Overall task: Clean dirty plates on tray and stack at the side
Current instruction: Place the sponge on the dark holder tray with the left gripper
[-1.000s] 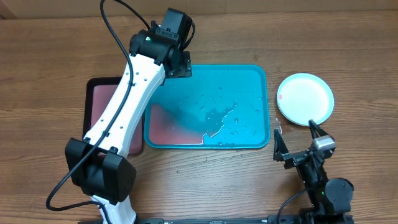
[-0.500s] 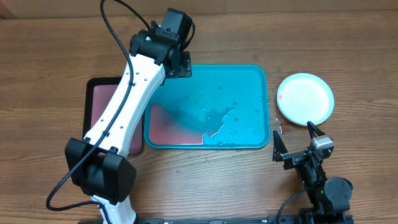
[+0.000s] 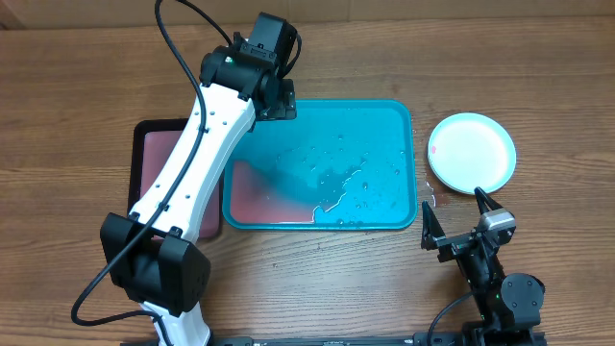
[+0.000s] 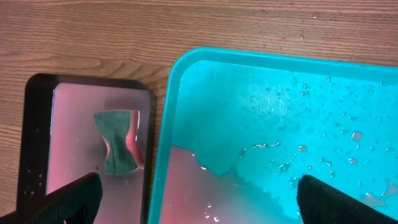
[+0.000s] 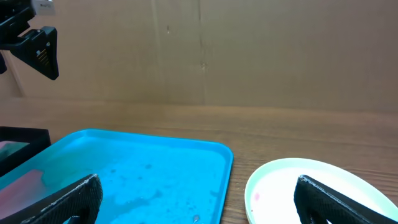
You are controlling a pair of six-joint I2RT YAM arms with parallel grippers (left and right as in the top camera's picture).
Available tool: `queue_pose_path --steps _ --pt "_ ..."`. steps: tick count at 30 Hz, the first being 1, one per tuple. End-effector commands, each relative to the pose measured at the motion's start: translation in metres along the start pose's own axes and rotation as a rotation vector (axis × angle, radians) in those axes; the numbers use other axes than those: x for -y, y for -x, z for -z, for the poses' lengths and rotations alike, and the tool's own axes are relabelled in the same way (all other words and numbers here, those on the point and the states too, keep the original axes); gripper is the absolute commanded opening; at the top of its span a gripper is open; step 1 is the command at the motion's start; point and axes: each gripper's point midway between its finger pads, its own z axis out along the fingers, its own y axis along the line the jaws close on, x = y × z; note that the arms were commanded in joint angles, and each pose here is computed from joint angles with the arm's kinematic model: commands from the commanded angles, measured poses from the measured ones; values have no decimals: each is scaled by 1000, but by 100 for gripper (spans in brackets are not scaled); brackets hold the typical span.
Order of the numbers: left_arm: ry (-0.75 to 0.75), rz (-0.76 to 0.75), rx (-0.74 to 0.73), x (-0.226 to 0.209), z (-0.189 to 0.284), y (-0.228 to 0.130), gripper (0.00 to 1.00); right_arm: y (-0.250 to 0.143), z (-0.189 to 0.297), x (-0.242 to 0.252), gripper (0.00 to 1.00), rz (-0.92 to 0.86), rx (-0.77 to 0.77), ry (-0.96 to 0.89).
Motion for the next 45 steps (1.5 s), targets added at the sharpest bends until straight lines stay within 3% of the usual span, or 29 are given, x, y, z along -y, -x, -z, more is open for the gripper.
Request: queue_pose_path --steps 1,4,7,10,15,19,27,45 --pt "-17 -9 18 4 11 1 100 -2 0 -3 100 1 4 14" --pt "-50 -48 49 21 30 -4 99 -2 0 -3 100 1 4 14" --pt "28 -109 210 24 64 9 100 -2 0 -3 100 1 4 15" --pt "39 -77 401 33 99 28 100 -2 0 -3 100 1 4 14" --pt "-192 -123 608 59 141 54 100 -2 0 -3 100 1 4 14" --pt "-386 -176 676 57 153 54 100 -2 0 -3 100 1 4 14" --pt "-546 -291 709 11 148 -1 100 -2 0 -3 100 1 4 15" --pt "-496 -183 1038 -65 87 -120 100 -2 0 -3 100 1 4 14"
